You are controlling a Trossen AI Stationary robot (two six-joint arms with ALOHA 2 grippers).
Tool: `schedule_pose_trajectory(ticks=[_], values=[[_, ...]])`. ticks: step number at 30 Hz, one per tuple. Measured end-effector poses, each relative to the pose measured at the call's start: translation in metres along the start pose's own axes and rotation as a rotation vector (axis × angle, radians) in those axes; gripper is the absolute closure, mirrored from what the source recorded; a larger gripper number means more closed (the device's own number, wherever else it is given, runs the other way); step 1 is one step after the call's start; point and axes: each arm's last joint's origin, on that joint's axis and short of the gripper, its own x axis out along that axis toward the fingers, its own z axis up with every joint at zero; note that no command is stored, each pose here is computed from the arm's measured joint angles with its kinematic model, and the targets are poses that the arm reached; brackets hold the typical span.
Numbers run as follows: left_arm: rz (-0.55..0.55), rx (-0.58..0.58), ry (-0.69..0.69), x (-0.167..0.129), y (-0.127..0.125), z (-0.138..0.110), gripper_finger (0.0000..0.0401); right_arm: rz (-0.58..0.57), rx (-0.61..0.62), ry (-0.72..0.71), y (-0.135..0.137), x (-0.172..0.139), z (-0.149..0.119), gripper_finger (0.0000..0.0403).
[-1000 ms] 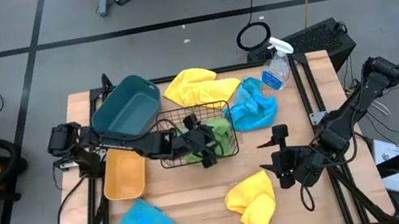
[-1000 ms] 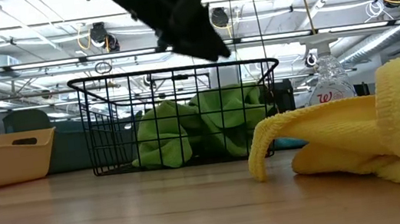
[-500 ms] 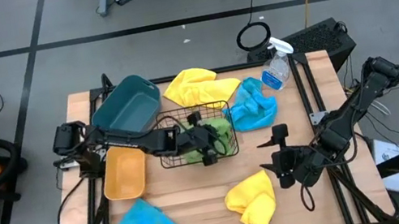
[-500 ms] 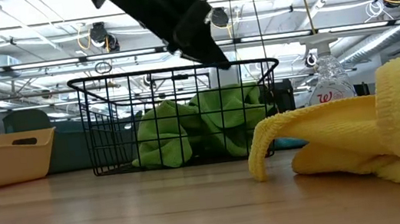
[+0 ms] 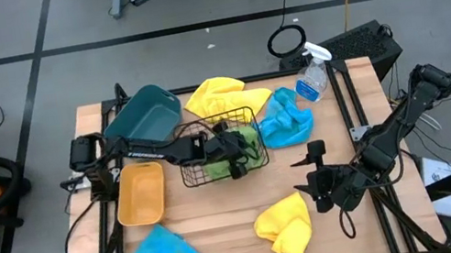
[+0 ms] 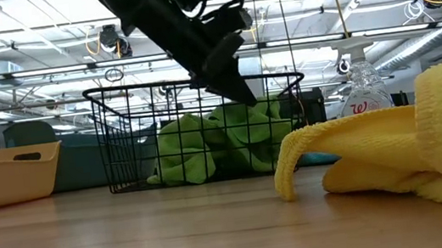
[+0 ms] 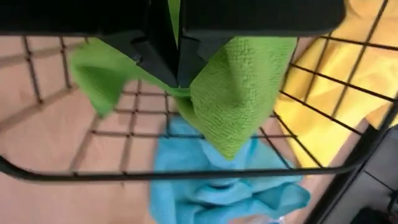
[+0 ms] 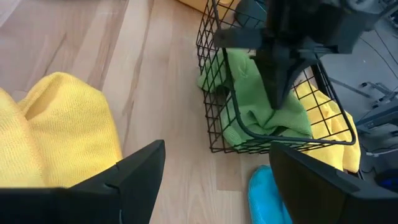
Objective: Sort microfiber towel by color & place in baskets
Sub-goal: Put the green microfiber towel into the black wire basket
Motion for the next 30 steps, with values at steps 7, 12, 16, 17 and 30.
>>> schedule_pose_trajectory(ticks=[7,12,16,17,30], values=[[-0.025,0.038,-0.065,-0.025,-0.007,0.012,0.0388,0.001,-0.002,0.0,0.0,0.0,0.0,0.0122],[0.039,0.069,-0.14,-0.041,0.0,0.025,0.0388,-0.002,0.0,-0.001,0.0,0.0,0.0,0.0122],[0.062,0.086,-0.115,-0.034,0.016,0.023,0.0388,-0.001,0.004,-0.005,0.0,0.0,0.001,0.0122],[0.046,0.08,-0.103,-0.029,0.019,0.021,0.0388,-0.001,0.004,-0.005,0.0,0.0,0.001,0.0122],[-0.134,0.01,0.064,0.011,0.026,-0.008,0.0388,-0.003,0.0,-0.003,0.0,0.0,0.0,0.0122]])
